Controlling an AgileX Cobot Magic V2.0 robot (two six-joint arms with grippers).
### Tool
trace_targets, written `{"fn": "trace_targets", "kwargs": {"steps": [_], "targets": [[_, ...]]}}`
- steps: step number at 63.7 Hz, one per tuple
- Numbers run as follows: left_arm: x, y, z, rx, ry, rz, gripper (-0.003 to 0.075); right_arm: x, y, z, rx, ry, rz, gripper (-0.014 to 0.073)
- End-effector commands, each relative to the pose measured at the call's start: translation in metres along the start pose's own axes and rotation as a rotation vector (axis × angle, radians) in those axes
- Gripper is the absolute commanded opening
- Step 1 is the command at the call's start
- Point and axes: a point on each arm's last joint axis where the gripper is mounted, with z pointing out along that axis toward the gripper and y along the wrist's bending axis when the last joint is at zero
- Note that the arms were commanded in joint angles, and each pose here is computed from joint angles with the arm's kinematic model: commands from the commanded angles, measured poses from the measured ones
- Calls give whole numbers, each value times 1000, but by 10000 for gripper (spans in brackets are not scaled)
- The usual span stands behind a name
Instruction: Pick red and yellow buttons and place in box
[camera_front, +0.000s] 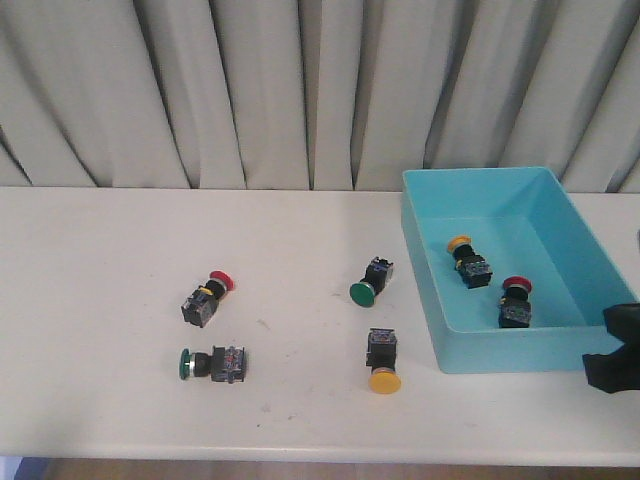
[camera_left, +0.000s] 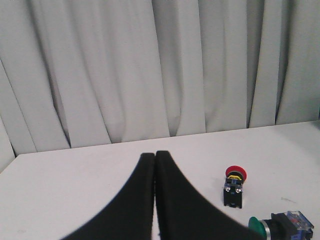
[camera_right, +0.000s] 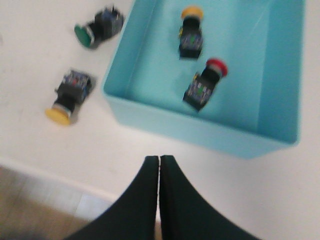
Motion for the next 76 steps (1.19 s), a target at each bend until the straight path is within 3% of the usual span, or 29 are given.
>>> {"fn": "trace_targets", "kwargs": {"steps": [1, 16, 33, 76], "targets": [[8, 0, 0, 1, -46, -9, -7, -3, -5, -21, 82, -298, 8, -4], [8, 0, 0, 1, -46, -9, -7, 71, 1, -38, 234, -668, 48, -3], [8, 0, 0, 1, -46, -9, -7, 134, 14, -13, 247, -798, 83, -3], [8, 0, 0, 1, -46, -9, -7, 145, 16, -7, 251, -824, 73, -3]]}}
